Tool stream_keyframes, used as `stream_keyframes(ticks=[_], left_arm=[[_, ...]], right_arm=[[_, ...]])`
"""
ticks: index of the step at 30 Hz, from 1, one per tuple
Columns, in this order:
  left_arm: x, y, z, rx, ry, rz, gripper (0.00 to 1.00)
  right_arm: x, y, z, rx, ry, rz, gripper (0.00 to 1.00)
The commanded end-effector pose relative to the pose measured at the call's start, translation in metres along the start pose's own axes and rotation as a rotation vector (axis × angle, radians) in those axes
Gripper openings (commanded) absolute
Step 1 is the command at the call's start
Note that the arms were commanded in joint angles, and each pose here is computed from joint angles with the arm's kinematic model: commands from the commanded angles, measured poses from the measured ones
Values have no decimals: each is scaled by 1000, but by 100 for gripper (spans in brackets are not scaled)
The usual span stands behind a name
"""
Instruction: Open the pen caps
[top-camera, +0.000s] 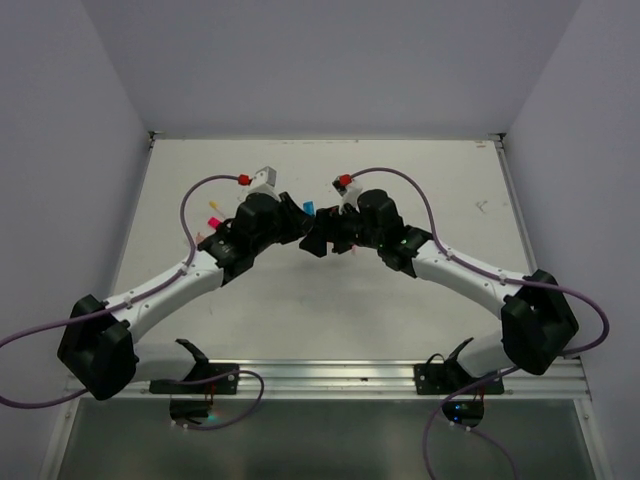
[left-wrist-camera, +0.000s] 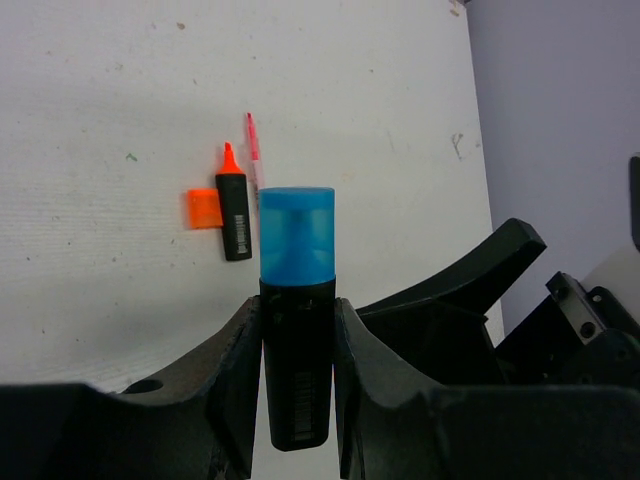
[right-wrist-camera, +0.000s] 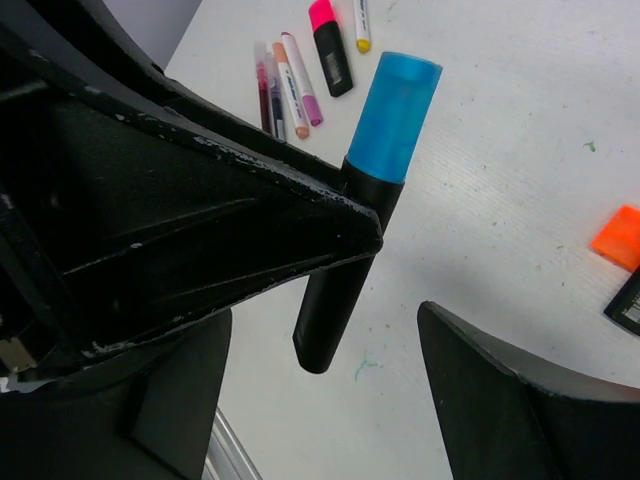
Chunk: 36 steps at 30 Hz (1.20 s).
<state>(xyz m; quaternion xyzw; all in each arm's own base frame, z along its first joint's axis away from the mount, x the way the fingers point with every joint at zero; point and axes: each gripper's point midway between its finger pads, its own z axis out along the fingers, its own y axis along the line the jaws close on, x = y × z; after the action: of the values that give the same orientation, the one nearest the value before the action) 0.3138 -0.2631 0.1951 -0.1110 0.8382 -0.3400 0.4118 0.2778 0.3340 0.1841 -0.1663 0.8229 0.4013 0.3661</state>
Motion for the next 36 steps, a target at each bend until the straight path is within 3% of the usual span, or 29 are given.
stream_keyframes(ticks=[1,7,11,12,13,15,16,17,22,25,28,36], left_arm=[[-20,-29,-13,95,-89,-35,0],[-21,-37,-20,134,-93,-33,0],[-19,-40,-24,151,-88,-24,2],[-20,-39,-25,149,-90,-20,4],[-20,-40,-27,156,-92,-9,6],[-22,-42,-29,164,-96,4,23],[-22,-43,-31,172,-93,21,30],[-24,-45,-32,179,-98,30,41],[-34,-58,-43,281,-113,118,71],[-43,-58,-48,409,-84,126,80],[-58,-55,-56,491,-103,168,86],[-47,-76,-70,735,-5,273,83]], right_arm=[[-31,19,2,-51,-85,-20,77],[-32,16,2,-40,-92,-36,56],[-32,15,-1,-33,-96,-45,35],[-31,15,-2,-31,-96,-47,24],[-32,15,-4,-29,-100,-55,19],[-29,13,-7,-18,-93,-54,3],[-28,13,-9,-16,-92,-60,0],[-28,12,-11,-12,-91,-64,0],[-20,10,-19,-10,-79,-79,0],[-15,10,-23,-19,-63,-76,0],[-12,15,-28,-51,-50,-83,0],[-11,43,-42,-195,-25,-144,0]])
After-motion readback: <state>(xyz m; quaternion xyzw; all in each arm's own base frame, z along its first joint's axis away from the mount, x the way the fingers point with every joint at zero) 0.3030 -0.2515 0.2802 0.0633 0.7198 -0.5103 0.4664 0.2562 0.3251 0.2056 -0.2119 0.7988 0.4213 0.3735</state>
